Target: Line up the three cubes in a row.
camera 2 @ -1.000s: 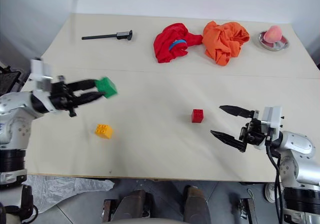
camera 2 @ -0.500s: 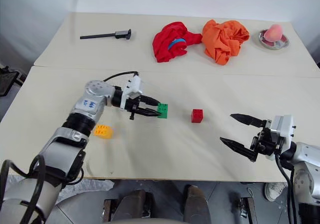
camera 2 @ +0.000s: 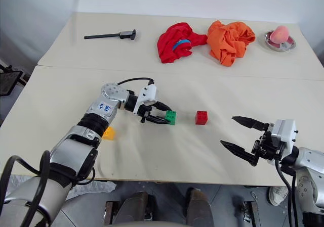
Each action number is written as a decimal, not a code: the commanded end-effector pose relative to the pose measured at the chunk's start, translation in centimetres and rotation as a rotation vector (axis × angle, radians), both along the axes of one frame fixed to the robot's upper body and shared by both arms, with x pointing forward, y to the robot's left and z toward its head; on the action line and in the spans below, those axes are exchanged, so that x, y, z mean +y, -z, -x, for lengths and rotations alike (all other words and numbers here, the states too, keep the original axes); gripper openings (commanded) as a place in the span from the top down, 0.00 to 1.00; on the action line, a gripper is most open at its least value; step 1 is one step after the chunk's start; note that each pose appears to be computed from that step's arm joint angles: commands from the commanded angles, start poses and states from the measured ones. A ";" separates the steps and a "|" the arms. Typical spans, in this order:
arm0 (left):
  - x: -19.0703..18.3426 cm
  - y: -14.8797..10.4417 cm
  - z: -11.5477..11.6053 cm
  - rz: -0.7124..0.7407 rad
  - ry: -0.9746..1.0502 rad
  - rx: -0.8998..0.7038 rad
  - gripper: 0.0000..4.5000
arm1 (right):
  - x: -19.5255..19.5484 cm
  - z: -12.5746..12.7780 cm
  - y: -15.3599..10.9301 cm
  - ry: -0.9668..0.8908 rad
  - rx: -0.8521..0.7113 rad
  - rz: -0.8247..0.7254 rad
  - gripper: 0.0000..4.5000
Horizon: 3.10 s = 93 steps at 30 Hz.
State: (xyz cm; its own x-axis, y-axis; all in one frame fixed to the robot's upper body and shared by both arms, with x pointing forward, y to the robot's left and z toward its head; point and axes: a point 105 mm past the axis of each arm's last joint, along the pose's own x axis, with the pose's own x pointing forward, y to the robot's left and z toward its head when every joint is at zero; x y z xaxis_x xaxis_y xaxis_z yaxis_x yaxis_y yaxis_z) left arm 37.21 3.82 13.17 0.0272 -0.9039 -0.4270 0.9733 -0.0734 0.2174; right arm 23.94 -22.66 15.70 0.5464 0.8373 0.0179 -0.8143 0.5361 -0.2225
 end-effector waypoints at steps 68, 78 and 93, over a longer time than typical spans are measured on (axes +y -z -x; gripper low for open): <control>17.4 -1.9 7.3 0.148 -0.117 -0.045 0.67 | 3.4 0.1 0.6 -0.242 0.056 0.070 0.00; 9.5 -2.5 1.3 0.110 0.003 -0.064 0.67 | 1.4 -0.3 0.2 -0.125 0.029 0.043 0.00; 10.4 -0.7 0.7 -0.008 -0.020 0.001 0.47 | 1.2 1.1 1.3 -0.078 0.044 0.024 0.00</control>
State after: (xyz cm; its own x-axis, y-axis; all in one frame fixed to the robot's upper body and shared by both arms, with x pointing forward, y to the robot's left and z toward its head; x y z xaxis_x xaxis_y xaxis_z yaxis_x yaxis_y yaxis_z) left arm 36.70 13.67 13.30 0.0674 -0.9027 -0.4250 0.9760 -0.0287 0.2157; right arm 23.07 -21.55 13.49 0.4795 0.8759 -0.0536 -0.8702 0.4667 -0.1581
